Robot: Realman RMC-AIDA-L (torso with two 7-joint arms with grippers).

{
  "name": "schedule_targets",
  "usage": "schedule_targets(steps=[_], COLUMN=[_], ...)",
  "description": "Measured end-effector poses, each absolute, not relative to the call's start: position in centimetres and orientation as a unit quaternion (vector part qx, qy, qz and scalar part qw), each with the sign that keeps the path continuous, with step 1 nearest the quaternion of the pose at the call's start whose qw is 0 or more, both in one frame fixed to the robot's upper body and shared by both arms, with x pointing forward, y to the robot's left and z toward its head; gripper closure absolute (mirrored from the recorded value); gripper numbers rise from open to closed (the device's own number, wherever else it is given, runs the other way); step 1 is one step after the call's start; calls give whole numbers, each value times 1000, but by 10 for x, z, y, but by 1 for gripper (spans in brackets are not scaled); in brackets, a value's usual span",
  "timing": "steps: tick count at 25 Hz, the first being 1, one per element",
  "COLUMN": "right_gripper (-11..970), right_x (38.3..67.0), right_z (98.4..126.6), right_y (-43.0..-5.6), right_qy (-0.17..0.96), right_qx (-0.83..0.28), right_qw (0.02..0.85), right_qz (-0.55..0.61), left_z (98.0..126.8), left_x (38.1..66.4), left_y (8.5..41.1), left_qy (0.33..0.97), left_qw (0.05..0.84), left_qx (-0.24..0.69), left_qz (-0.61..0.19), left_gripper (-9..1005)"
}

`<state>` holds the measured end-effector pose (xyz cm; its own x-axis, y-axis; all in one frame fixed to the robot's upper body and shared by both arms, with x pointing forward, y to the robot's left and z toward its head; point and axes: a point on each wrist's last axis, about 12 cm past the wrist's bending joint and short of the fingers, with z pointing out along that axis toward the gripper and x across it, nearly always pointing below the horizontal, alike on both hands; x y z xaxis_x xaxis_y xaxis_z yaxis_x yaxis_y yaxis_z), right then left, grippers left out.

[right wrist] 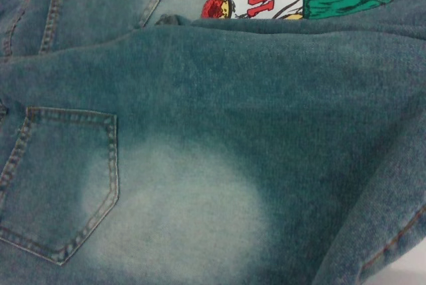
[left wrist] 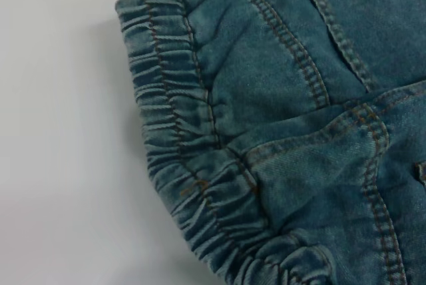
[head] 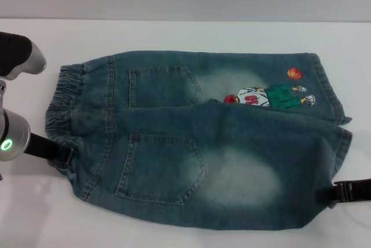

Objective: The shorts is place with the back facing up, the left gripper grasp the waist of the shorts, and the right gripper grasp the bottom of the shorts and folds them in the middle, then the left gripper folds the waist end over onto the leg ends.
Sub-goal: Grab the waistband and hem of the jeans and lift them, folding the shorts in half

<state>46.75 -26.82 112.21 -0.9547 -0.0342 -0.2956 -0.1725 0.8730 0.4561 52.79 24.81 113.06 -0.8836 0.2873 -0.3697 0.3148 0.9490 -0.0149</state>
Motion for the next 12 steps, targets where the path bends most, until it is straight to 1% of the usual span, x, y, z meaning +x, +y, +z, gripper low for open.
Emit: schedule_targets(steps=[7,12], right_gripper=[910,906], right_x=[468,471], right_z=[1121,1125], right_y=[-267,-268], right_qy=[957,955], right_qx=[-56,-61], right_qw=[140,152], right_qz=[247,246], left_z=[1131,1132], left_x=[528,530], left_y=[248,247], left_qy=[970,968], left_qw=[185,192], left_qx=[156,156], left_qz=[-37,-37], left_gripper=[899,897])
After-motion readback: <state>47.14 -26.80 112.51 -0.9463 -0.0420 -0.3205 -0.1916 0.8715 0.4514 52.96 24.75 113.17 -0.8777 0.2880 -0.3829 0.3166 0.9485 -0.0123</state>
